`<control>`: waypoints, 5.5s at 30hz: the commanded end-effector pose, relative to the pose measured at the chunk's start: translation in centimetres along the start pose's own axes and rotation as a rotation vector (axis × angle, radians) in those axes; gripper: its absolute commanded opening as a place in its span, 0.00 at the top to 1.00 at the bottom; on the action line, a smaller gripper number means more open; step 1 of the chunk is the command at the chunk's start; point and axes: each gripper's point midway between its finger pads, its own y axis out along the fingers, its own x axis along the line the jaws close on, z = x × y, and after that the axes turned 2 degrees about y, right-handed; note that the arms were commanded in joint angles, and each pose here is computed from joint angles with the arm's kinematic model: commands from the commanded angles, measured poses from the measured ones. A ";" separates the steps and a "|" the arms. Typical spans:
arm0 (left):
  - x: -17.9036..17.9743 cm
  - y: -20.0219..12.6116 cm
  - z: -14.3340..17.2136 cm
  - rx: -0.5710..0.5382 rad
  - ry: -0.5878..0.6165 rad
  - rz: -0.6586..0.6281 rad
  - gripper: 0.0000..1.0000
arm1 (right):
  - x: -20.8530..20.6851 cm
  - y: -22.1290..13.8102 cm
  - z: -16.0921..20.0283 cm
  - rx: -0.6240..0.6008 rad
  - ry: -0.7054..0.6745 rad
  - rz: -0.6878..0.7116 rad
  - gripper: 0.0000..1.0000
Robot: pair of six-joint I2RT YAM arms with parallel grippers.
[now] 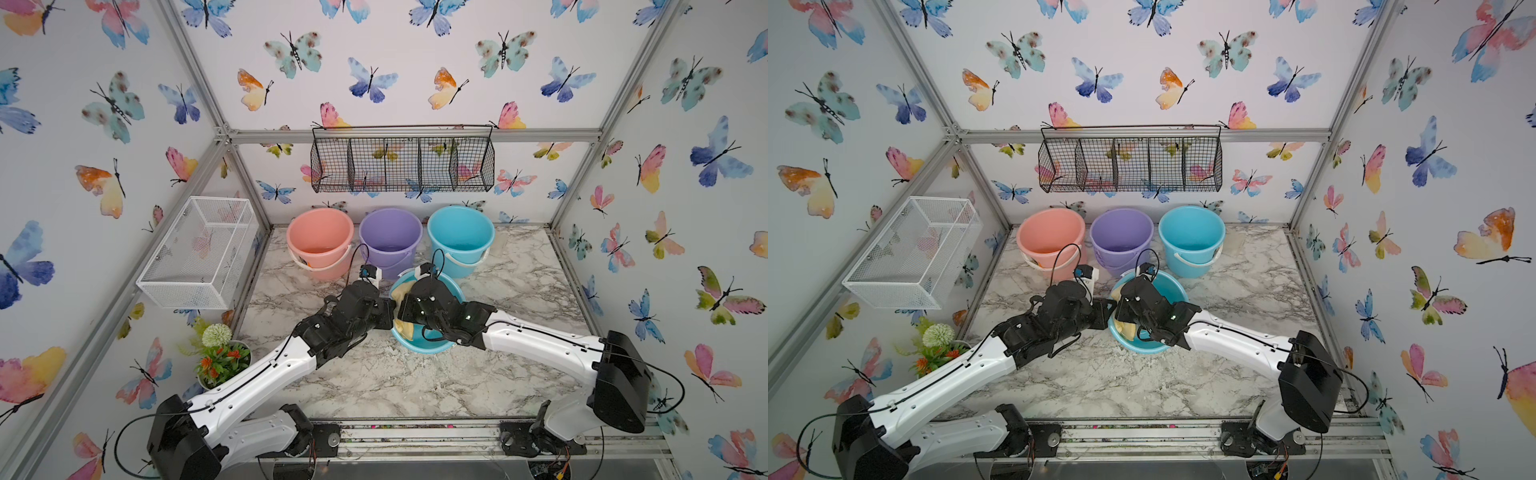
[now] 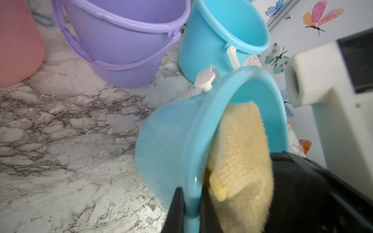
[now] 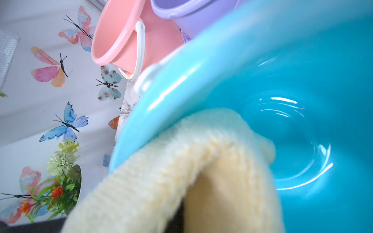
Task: Wipe the inside of the bucket with a cloth
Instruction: Wipe the dirt from the inside of the bucket, then place the bucket at the center of the board.
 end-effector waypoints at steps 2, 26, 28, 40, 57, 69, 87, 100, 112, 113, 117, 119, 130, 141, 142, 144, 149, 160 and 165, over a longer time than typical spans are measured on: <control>-1.6 0.0 0.1 0.032 0.003 0.064 1.00 | 0.0 -2.3 -0.9 0.016 -0.214 0.059 0.98; -4.5 2.0 1.0 0.161 -0.016 0.169 1.00 | -1.6 -9.8 -6.9 -0.108 -0.458 0.274 0.98; -4.4 2.1 1.2 0.169 -0.017 0.169 1.00 | -2.5 -8.9 -6.0 -0.091 -0.500 0.285 0.98; -3.3 0.8 0.7 0.143 -0.015 0.136 1.00 | -8.8 -4.5 -6.4 -0.016 -0.740 0.636 0.98; -0.7 0.5 0.0 0.085 0.031 0.010 1.00 | -16.1 -9.1 6.0 0.752 -0.555 0.722 0.98; -0.6 0.9 0.5 0.096 0.020 0.013 1.00 | -2.5 -7.4 11.8 0.862 -0.286 -0.169 0.98; -1.3 1.0 1.1 0.123 0.007 0.058 1.00 | -2.0 -0.6 -2.2 -0.081 -0.173 -0.066 0.98; -0.9 0.6 1.1 0.113 0.008 0.042 1.00 | -12.2 -3.7 -6.1 -0.100 -0.680 0.657 0.98; -0.5 1.3 1.2 0.115 0.012 0.018 1.00 | -16.6 -7.5 1.7 0.384 -0.801 0.727 0.98; -0.6 1.3 1.1 0.114 0.015 0.018 1.00 | -16.6 -7.9 2.5 0.426 -0.786 0.699 0.98; -0.4 1.5 1.0 0.117 0.020 0.009 1.00 | -13.6 -8.5 4.8 0.506 -0.709 0.470 0.98; -0.5 1.6 1.1 0.121 0.023 0.010 1.00 | -12.8 -9.0 5.8 0.557 -0.672 0.418 0.98; -1.4 1.8 0.6 0.121 0.021 0.043 1.00 | -6.7 -7.1 11.3 0.739 -0.448 0.025 0.98; -4.1 3.1 -0.9 0.130 0.020 0.137 1.00 | -5.0 -10.9 -3.4 0.117 -0.401 0.292 0.98; -4.4 3.4 -1.0 0.132 0.019 0.145 1.00 | -5.3 -12.3 -4.8 0.070 -0.400 0.337 0.98; -5.2 3.9 -1.4 0.135 0.017 0.170 1.00 | -6.2 -15.0 -7.2 -0.021 -0.390 0.427 0.98; -7.5 5.3 -2.9 0.140 0.010 0.233 1.00 | -9.8 -22.0 -11.2 -0.216 -0.348 0.684 0.98; -13.2 10.2 -8.1 0.110 -0.078 0.368 1.00 | -11.0 -26.3 -10.7 -0.254 -0.239 0.637 0.98; -15.6 14.0 -9.9 0.098 -0.139 0.404 1.00 | -11.5 -26.1 -8.3 -0.163 -0.218 0.564 0.98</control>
